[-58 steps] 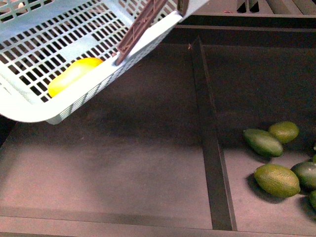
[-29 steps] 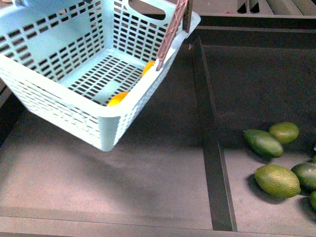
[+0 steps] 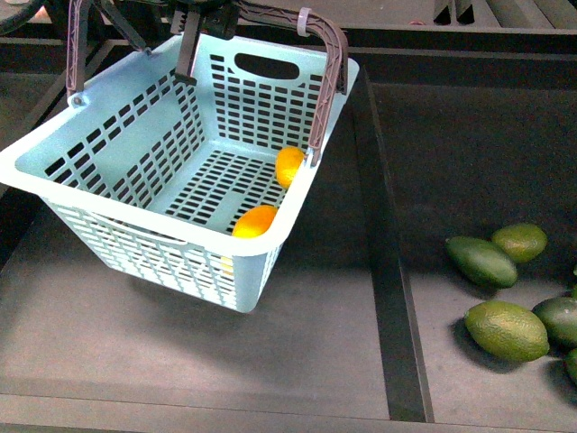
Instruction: Pick lemon and mango into basket
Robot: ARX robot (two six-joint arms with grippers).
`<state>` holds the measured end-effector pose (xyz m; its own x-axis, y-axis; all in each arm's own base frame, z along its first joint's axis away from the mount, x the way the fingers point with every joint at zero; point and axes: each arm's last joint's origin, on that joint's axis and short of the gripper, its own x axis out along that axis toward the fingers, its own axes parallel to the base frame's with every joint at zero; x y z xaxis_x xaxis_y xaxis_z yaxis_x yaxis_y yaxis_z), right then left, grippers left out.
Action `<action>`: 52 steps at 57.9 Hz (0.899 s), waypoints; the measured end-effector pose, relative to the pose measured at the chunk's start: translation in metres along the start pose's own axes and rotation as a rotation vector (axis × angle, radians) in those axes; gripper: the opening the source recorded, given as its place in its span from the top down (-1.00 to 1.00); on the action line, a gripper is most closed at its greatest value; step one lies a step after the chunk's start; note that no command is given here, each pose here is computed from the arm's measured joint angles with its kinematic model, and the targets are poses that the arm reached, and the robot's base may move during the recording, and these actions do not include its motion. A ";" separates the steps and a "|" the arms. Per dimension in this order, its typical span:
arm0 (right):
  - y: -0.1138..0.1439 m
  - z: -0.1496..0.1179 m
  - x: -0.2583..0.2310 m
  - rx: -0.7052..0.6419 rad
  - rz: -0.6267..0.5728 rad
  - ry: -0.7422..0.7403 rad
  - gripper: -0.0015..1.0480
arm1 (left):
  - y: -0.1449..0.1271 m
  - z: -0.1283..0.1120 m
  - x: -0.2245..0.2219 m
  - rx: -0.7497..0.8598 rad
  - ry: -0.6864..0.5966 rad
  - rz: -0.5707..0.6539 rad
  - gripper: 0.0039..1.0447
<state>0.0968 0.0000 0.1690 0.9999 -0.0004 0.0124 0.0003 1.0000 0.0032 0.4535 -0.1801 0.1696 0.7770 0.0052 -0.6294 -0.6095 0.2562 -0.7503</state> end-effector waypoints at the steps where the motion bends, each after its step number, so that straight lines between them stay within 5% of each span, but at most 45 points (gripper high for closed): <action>1: 0.000 0.000 0.000 0.000 0.000 0.000 -0.83 | 0.000 0.000 0.000 0.000 0.000 0.001 0.88; 44: 0.000 0.000 0.000 0.000 0.000 0.000 -0.83 | 0.001 0.000 0.000 -0.002 0.000 0.002 0.88; 52: 0.000 0.000 0.000 0.000 0.000 0.000 -0.83 | 0.003 0.000 0.001 0.004 -0.006 0.007 0.44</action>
<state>0.0968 0.0000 0.1690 0.9999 -0.0004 0.0124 0.0003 1.0000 0.0029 0.4527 -0.1792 0.1672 0.7739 0.0126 -0.6332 -0.6141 0.2595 -0.7453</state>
